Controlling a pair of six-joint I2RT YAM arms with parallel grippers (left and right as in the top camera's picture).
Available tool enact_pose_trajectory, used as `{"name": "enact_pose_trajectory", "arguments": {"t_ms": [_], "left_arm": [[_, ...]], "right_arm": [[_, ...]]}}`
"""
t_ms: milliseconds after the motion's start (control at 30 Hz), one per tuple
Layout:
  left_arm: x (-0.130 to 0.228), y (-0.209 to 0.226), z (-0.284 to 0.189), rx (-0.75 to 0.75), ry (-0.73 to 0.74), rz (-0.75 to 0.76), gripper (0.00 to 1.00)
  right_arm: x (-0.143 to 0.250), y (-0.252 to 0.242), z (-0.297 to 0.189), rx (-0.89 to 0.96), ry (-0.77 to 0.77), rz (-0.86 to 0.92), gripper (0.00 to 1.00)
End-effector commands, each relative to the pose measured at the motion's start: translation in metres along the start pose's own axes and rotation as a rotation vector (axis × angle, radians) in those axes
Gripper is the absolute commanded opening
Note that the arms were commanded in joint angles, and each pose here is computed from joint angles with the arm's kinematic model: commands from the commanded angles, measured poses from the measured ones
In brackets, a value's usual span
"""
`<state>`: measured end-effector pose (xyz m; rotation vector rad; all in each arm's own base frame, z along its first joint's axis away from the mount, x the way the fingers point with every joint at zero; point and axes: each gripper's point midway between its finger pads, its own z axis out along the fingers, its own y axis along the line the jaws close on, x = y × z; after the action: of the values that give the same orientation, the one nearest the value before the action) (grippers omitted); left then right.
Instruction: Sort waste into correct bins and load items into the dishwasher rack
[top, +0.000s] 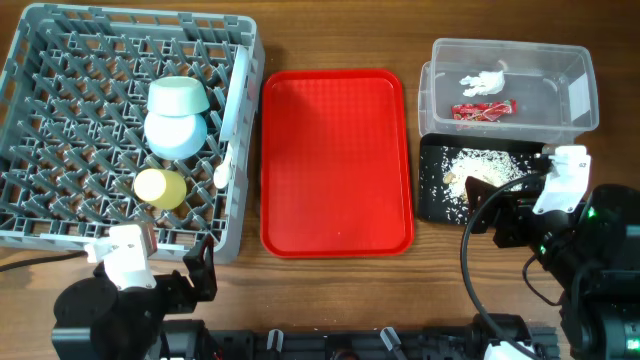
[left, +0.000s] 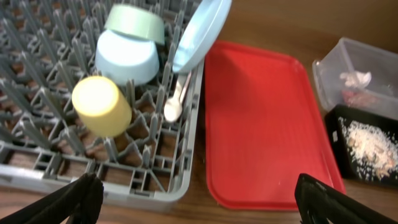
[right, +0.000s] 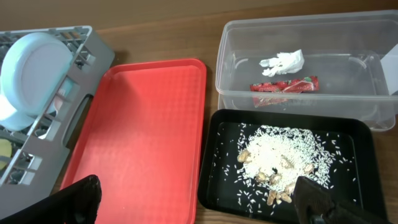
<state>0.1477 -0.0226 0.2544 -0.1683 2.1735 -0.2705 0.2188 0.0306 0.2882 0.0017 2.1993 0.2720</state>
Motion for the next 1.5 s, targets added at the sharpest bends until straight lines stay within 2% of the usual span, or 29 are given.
{"name": "enact_pose_trajectory", "arguments": {"t_ms": [0,300,500,733,1100,1300,1467], "left_arm": [[0.009,0.002,0.001,-0.005,0.029,0.016,1.0],[0.01,0.002,0.001,-0.006,0.036,0.015,1.0],[0.01,0.002,0.001,-0.006,0.036,0.015,1.0],[0.01,0.002,0.001,-0.006,0.036,0.015,1.0],[0.01,0.002,0.001,-0.007,0.036,0.015,1.0],[0.01,0.002,0.001,-0.006,0.036,0.015,1.0],[0.01,0.002,0.001,-0.006,0.036,0.015,1.0]], "right_arm": [[0.005,-0.006,0.007,0.023,0.029,0.007,1.0],[0.012,-0.008,0.007,0.035,0.055,0.001,1.0],[-0.026,0.006,-0.02,-0.004,-0.256,-0.076,1.0],[-0.006,0.018,-0.036,-0.093,-0.571,-0.121,1.0],[0.01,0.017,0.006,-0.183,-0.822,-0.133,1.0],[0.037,0.009,0.047,-0.192,-0.818,-0.133,1.0],[0.065,0.005,0.074,-0.187,-0.675,-0.142,1.0]]}}
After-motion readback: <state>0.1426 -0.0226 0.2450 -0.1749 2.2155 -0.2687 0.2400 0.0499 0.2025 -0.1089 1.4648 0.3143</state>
